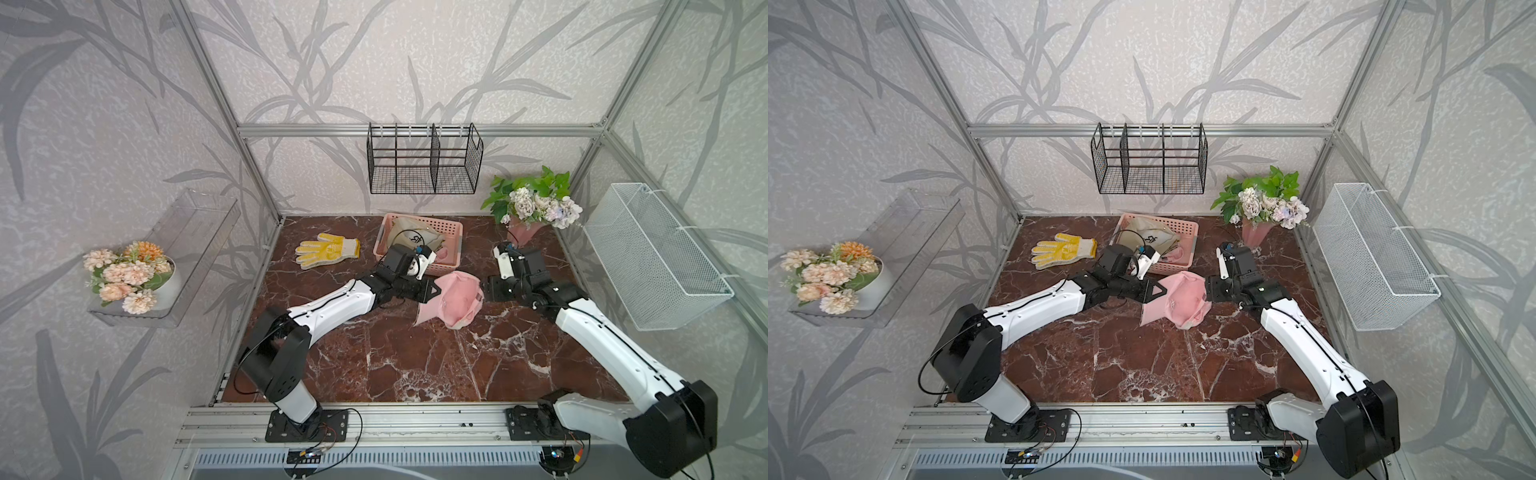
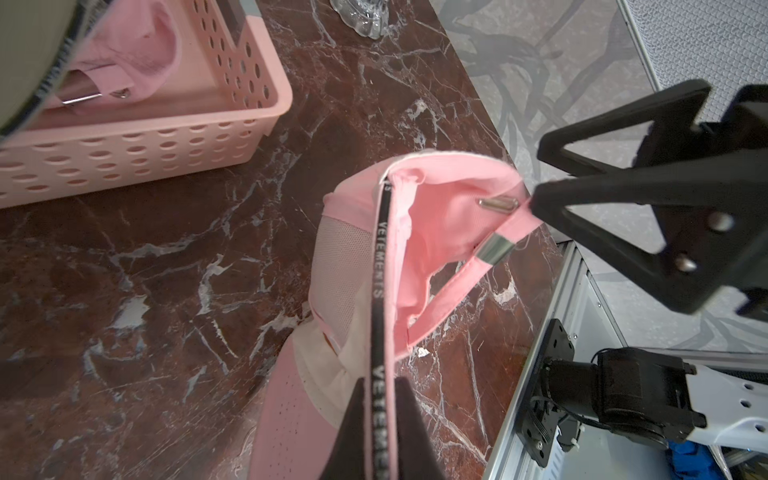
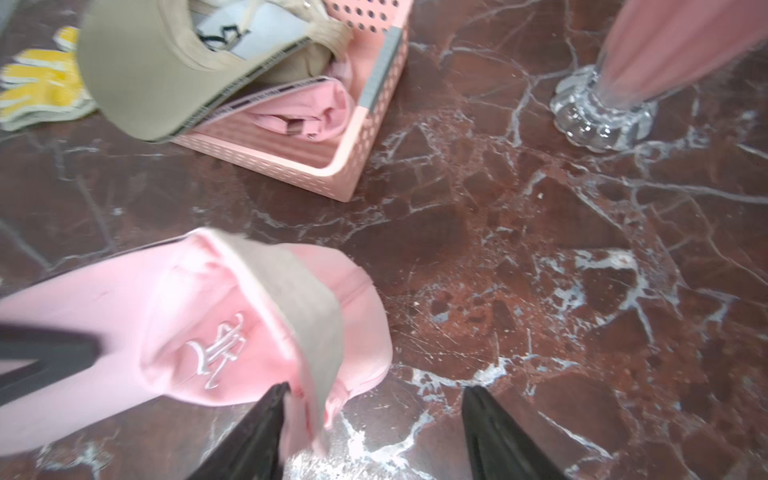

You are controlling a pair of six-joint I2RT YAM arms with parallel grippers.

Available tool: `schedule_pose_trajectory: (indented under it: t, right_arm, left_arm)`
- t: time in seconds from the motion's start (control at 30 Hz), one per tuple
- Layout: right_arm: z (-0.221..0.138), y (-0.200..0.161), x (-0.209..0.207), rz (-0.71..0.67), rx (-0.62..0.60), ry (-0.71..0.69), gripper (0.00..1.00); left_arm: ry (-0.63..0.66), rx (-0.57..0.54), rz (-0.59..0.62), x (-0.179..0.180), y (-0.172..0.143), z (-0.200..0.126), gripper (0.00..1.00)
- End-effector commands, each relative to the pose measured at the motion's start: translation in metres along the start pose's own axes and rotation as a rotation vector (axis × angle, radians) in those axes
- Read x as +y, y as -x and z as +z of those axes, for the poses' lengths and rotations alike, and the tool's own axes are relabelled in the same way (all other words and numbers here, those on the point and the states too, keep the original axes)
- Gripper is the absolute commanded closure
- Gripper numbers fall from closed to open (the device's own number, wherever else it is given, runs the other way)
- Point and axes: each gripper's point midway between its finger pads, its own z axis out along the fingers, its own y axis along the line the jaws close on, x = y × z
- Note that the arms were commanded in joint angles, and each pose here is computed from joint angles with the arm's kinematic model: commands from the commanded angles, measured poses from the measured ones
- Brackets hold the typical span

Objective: Turn the baseball cap inside out
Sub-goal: Turn over the baseball cap.

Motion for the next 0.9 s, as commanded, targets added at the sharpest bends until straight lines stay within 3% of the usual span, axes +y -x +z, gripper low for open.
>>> schedule_pose_trajectory:
  t: [0.0, 0.17, 0.3, 0.43, 0.57, 0.87]
  right_arm:
    - [-0.008, -0.003, 0.028, -0.021, 0.020, 0.159, 0.31]
    - [-0.004, -0.020, 0.083, -0.073, 0.101, 0.401, 0.33]
    - [0.016, -0.035, 0.107, -0.099, 0.170, 0.422, 0.38]
    - [0.051, -0.036, 0.097, -0.011, 0.170, 0.295, 0.49]
    - [0.078, -0.035, 0.076, 0.047, 0.165, 0.152, 0.52]
    - [0.100, -0.044, 0.026, 0.053, 0.208, -0.166, 0.49]
  left_arm:
    - [0.114, 0.000, -0.016, 0.026, -0.001, 0.002, 1.00]
    - [0.123, 0.004, -0.021, 0.029, -0.002, 0.004, 1.00]
    - [0.131, 0.001, -0.022, 0.030, -0.001, 0.004, 1.00]
    - [0.153, 0.015, -0.030, 0.035, -0.005, 0.005, 1.00]
    - [0.196, 0.044, -0.046, 0.045, -0.011, 0.008, 1.00]
    - [0.209, 0.079, -0.064, 0.051, -0.019, 0.012, 1.00]
